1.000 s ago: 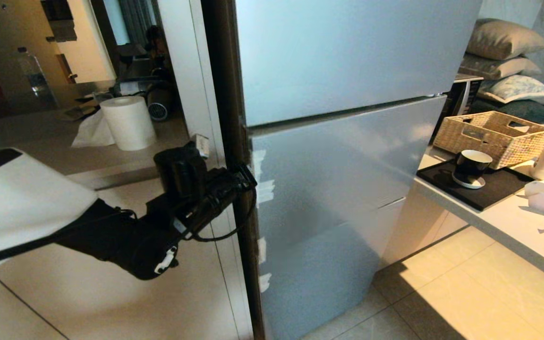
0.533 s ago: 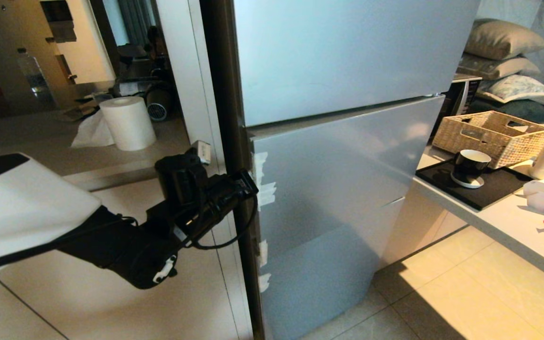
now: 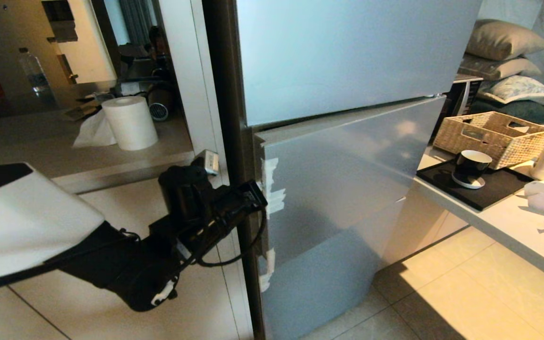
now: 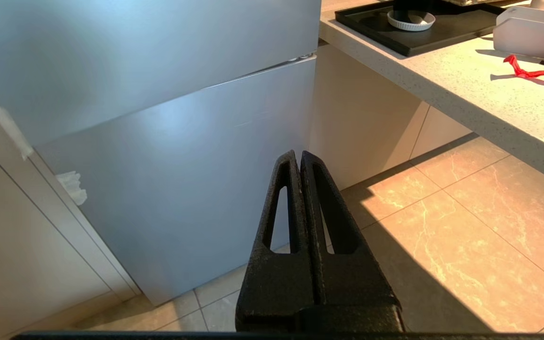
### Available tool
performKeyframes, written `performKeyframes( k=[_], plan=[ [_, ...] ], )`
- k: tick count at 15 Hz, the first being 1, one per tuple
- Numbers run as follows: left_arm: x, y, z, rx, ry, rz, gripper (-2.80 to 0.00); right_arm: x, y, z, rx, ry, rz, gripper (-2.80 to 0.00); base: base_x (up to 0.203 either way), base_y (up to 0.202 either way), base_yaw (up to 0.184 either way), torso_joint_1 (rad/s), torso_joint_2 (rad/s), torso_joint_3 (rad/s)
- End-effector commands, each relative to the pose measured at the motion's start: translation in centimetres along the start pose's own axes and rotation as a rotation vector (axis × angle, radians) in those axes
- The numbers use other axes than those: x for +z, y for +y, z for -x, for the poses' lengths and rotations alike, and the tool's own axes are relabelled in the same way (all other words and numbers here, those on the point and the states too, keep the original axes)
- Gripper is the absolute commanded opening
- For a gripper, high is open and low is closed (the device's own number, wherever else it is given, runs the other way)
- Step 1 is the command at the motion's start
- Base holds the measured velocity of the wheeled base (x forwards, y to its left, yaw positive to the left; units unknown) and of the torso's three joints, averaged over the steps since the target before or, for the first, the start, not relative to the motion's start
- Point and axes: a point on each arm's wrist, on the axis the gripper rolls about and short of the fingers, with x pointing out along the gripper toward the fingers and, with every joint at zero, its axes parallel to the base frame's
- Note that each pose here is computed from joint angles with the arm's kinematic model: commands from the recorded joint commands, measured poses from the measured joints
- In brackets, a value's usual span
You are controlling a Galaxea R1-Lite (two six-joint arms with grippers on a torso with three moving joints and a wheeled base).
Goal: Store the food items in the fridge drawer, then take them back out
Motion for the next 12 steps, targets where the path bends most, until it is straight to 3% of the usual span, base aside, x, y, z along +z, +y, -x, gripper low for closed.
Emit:
performKeyframes(
  k=[1, 6, 10, 12],
  plan=[
    [-1.5, -1.8, 2.0, -0.055, 0.047, 0.000, -2.80, 0.0, 0.0, 0.0, 0.000, 0.001, 0.000, -2.80, 0.000, 0.000, 0.000, 0.000, 0.00, 0.000],
    [-1.1, -4.5, 7.7, -0.117, 0.018, 0.010, -2.80, 0.0, 0.0, 0.0, 0.000, 0.002, -0.002, -2.80, 0.000, 0.000, 0.000, 0.000, 0.00, 0.000],
    [2.2, -5.5, 11.3, -0.163, -0.080, 0.026, -2.80, 0.0, 0.0, 0.0, 0.000, 0.001, 0.000, -2.80, 0.000, 0.000, 0.000, 0.000, 0.00, 0.000],
    [4.1, -6.0, 12.8, -0.184, -0.141, -0.014, -2.80, 0.0, 0.0, 0.0, 0.000, 0.001, 0.000, -2.80, 0.000, 0.000, 0.000, 0.000, 0.00, 0.000]
  ],
)
